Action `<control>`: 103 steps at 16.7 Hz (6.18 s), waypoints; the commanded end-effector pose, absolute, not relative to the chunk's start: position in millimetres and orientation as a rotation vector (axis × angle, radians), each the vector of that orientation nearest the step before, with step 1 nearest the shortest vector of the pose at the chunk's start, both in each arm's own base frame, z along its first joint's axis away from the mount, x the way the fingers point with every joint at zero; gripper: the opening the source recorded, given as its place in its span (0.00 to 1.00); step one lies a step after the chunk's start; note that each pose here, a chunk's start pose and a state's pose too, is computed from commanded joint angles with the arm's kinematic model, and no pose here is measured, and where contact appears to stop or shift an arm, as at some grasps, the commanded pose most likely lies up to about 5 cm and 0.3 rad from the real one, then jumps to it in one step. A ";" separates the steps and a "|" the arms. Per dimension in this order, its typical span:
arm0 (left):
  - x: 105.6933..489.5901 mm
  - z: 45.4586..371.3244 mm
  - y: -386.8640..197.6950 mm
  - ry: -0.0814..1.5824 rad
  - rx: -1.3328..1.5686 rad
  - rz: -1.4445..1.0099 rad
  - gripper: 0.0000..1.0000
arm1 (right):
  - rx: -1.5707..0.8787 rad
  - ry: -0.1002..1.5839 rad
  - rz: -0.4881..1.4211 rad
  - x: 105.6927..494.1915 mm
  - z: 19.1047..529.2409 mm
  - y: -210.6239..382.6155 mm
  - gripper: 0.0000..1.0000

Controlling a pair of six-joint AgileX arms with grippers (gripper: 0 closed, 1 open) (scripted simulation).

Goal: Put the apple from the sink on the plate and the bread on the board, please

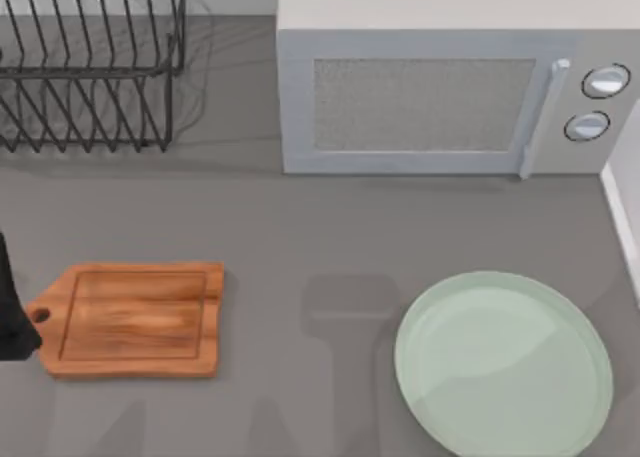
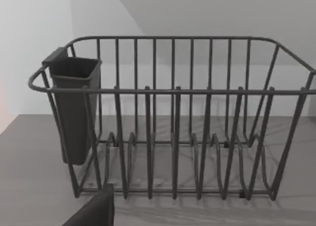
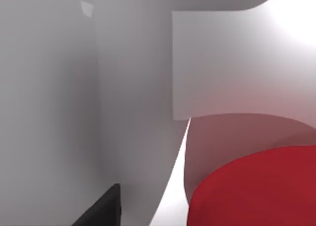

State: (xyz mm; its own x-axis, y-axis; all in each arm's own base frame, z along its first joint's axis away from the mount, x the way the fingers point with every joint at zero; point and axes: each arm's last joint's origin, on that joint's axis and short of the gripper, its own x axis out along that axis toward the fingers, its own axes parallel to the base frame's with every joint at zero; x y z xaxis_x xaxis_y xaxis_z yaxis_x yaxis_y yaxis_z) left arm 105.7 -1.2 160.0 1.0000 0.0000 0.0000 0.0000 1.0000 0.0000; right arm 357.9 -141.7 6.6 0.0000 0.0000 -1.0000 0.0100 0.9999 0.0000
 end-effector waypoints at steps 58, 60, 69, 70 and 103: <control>105.7 160.0 -1.2 0.000 0.000 0.000 1.00 | 0.025 1.602 -0.051 305.9 206.5 87.9 0.00; 105.7 160.0 -1.2 0.000 0.000 0.000 1.00 | 0.018 1.598 -0.045 290.5 213.0 114.9 0.00; 105.7 160.0 -1.2 0.000 0.000 0.000 1.00 | 0.008 1.571 -0.008 248.5 230.0 174.3 0.00; 105.7 160.0 -1.2 0.000 0.000 0.000 1.00 | 0.008 1.571 -0.008 248.5 230.0 174.3 0.00; 105.7 160.0 -1.2 0.000 0.000 0.000 1.00 | 0.100 1.347 0.086 226.2 242.1 124.6 1.00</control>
